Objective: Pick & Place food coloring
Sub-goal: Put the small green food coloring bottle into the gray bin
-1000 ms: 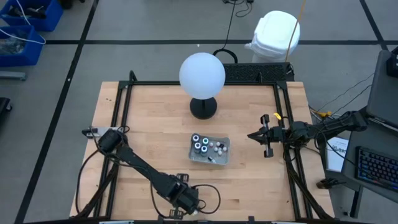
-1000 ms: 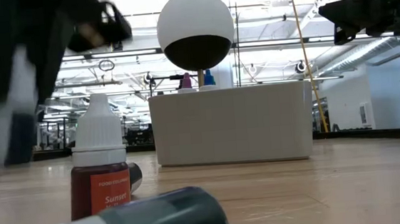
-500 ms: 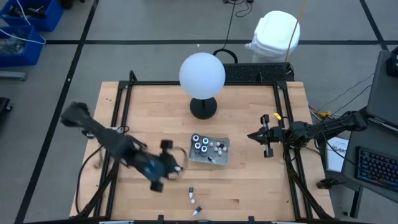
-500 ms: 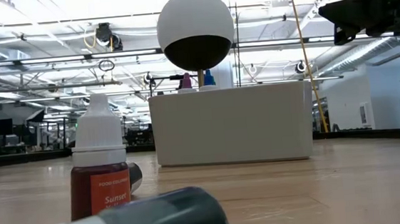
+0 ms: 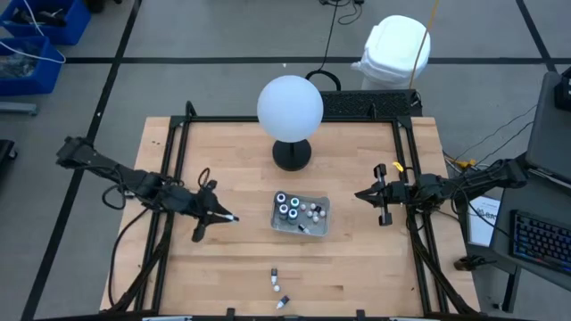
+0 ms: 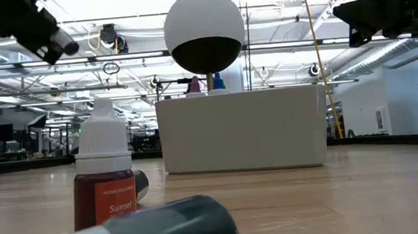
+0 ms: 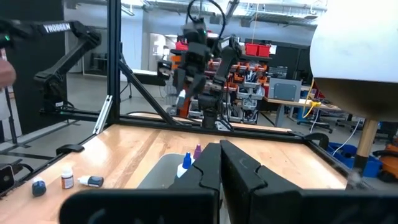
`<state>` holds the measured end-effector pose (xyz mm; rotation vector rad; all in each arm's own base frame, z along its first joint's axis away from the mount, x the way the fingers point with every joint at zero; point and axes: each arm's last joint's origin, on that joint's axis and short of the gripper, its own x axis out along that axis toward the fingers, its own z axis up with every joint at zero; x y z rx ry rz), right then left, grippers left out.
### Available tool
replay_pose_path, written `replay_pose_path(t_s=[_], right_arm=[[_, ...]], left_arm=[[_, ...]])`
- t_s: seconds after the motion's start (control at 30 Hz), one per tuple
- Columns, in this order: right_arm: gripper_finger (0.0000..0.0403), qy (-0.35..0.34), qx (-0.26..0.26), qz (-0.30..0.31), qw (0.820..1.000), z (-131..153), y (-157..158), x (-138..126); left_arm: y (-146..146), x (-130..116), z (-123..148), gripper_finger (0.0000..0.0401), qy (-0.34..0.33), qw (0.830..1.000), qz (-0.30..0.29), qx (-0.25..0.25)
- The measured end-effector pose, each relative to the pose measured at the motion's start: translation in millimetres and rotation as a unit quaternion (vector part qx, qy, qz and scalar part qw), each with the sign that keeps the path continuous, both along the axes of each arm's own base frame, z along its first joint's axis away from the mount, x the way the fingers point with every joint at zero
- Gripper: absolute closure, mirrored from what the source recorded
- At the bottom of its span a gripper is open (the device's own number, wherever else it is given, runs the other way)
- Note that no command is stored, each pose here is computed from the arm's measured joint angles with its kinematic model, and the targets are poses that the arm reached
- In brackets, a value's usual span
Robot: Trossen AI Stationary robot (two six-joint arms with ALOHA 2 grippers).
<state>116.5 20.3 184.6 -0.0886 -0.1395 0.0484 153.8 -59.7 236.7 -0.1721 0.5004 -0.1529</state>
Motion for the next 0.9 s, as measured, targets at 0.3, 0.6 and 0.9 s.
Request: replay_pose_path(t_s=[0.3, 0.6, 0.9], right_arm=[[0.0403, 0.01, 0.002, -0.002, 1.0, -2.0, -0.1, 0.3], [0.0403, 0.021, -0.049, -0.009, 0.999, -4.5, -0.1, 0.5], [0.0403, -0.019, -0.083, -0.057, 0.995, 3.6, -2.7, -0.6]], left_arm=[[20.8, 3.6, -19.5, 0.0338, -0.011, 0.998, 0.051, 0.024], [40.4, 35.8, 11.7, 0.0338, -0.016, 0.989, 0.139, 0.043], [47.0, 131.6, 60.3, 0.0338, 0.13, 0.979, 0.089, 0.132]])
